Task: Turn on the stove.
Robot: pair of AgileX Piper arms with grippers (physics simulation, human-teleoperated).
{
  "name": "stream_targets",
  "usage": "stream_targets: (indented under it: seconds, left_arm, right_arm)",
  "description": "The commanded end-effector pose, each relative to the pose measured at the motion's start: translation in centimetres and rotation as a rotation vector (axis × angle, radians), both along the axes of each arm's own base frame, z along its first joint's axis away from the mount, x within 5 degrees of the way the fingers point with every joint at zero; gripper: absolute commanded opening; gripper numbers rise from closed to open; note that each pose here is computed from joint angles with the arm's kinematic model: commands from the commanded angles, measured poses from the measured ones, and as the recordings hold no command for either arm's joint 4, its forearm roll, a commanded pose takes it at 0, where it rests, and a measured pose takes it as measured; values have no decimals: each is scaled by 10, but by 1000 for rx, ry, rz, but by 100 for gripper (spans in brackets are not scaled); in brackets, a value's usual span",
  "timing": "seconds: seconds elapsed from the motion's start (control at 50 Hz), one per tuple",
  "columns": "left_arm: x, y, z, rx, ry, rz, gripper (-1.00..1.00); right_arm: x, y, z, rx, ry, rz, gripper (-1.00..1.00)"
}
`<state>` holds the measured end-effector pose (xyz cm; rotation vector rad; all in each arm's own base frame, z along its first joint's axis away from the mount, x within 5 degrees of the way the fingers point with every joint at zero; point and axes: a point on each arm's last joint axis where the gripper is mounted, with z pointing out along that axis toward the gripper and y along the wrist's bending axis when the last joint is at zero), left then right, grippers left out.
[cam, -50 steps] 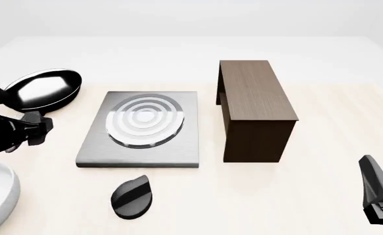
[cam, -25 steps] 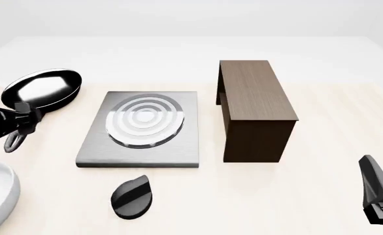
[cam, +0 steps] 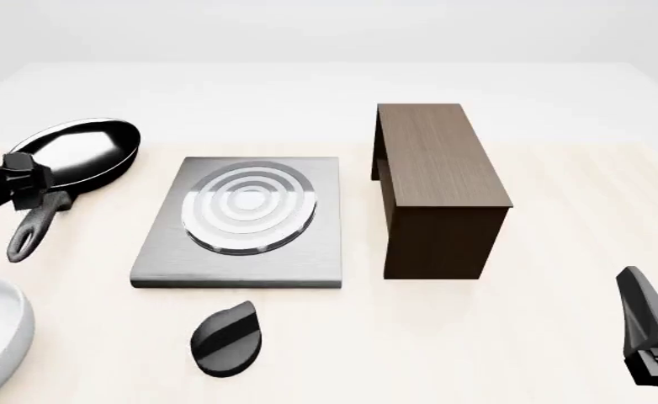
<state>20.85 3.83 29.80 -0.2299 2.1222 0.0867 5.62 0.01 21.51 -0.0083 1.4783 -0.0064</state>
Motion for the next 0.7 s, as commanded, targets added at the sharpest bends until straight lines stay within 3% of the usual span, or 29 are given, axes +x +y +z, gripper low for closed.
stream_targets:
  seconds: [0.02, 0.48, 0.7]
  left_arm:
    - [0, 4, 9, -1, -30, 24, 100]
    - [-10, 19, 17, 19, -42, 92, 100]
    - [-15, 23, 43, 18, -89, 128, 100]
  right_arm:
    - [0, 0, 0, 1, 1, 0, 100]
    - [0, 0, 0, 1, 0, 0, 100]
    - [0, 0, 0, 1, 0, 0, 100]
